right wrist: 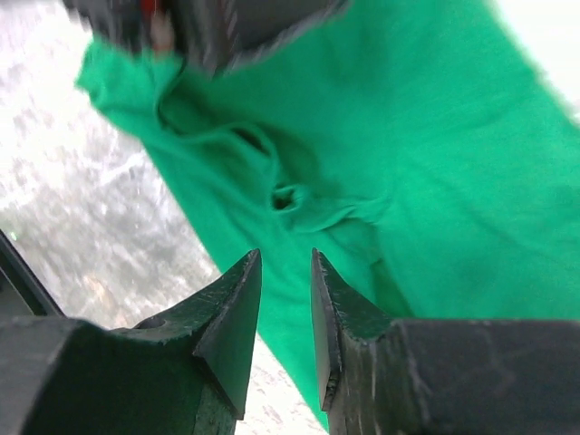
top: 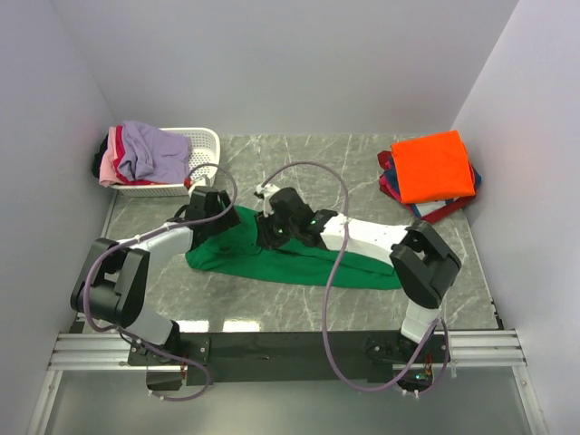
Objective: Fold and stack the t-shirts
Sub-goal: Fold the tshirt
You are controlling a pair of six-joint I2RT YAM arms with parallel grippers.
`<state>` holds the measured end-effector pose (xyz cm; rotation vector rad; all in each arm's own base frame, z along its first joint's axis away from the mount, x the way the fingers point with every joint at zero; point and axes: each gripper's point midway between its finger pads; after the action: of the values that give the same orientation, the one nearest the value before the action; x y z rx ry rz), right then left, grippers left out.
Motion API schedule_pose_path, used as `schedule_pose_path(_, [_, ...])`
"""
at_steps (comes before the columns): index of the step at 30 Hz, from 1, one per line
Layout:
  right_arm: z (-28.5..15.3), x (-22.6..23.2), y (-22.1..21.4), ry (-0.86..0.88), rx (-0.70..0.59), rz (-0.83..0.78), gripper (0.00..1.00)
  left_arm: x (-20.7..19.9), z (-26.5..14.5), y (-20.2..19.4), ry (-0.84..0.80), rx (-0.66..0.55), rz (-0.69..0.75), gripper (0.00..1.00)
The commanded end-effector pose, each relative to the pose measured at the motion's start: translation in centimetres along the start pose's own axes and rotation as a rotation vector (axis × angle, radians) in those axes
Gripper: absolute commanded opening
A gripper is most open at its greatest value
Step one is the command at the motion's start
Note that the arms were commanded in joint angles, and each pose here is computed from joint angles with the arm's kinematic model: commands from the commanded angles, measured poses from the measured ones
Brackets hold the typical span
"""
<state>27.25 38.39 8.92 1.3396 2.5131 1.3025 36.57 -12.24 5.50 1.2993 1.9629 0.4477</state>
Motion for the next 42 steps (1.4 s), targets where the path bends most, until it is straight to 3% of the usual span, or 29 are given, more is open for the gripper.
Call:
schedule_pose_path(1, [-2.8, -1.2, 5.0, -0.041, -0.166, 0.031, 0.36, -0.9, -0.6, -0.7, -0.064, 0.013, 0.016, 0.79])
schedule_pose_path(11, [-2.6, -3.6, 6.7, -0.073, -0.197, 0.077, 0.38, 0.6, -5.1, -4.2, -0.101, 0.065, -0.015, 0.79])
schedule_pose_path(18, [0.6, -3.1, 8.1, -0.038, -0.192, 0.096, 0.38, 1.4, -8.6, -4.0, -0.114, 0.01, -0.056, 0.79])
schedule_pose_path(23, [1.7, -1.0, 7.9, 0.025, -0.16, 0.08, 0.38, 1.5, -9.1, -3.2, -0.096, -0.013, -0.059, 0.8])
schedule_pose_path(29, [2.7, 0.4, 4.5, 0.049, -0.09, 0.086, 0.38, 2.1, -7.6, -3.2, -0.04, -0.008, -0.067, 0.81])
schedule_pose_path(35, [1.1, -3.7, 3.0, -0.114, -0.105, 0.16, 0.38, 3.4, -5.6, -4.9, 0.006, 0.031, -0.062, 0.81])
schedule_pose_path(37, [-0.7, -5.7, 3.6, -0.177, -0.152, 0.199, 0.38, 3.8, -5.0, -5.6, 0.025, 0.052, -0.056, 0.81])
schedule_pose_path(42, [-5.0, -10.2, 0.2, -0.35, -0.156, 0.251, 0.38, 2.9, -3.7, -5.2, 0.014, 0.065, -0.045, 0.81])
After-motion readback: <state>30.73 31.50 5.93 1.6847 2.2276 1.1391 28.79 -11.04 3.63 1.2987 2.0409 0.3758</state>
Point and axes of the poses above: each gripper's point midway between its finger pads, its own z axis out along the fingers, its own x axis along the line the jaws close on, y = z × x, and after that the axes turned 2 degrees about z, right-handed
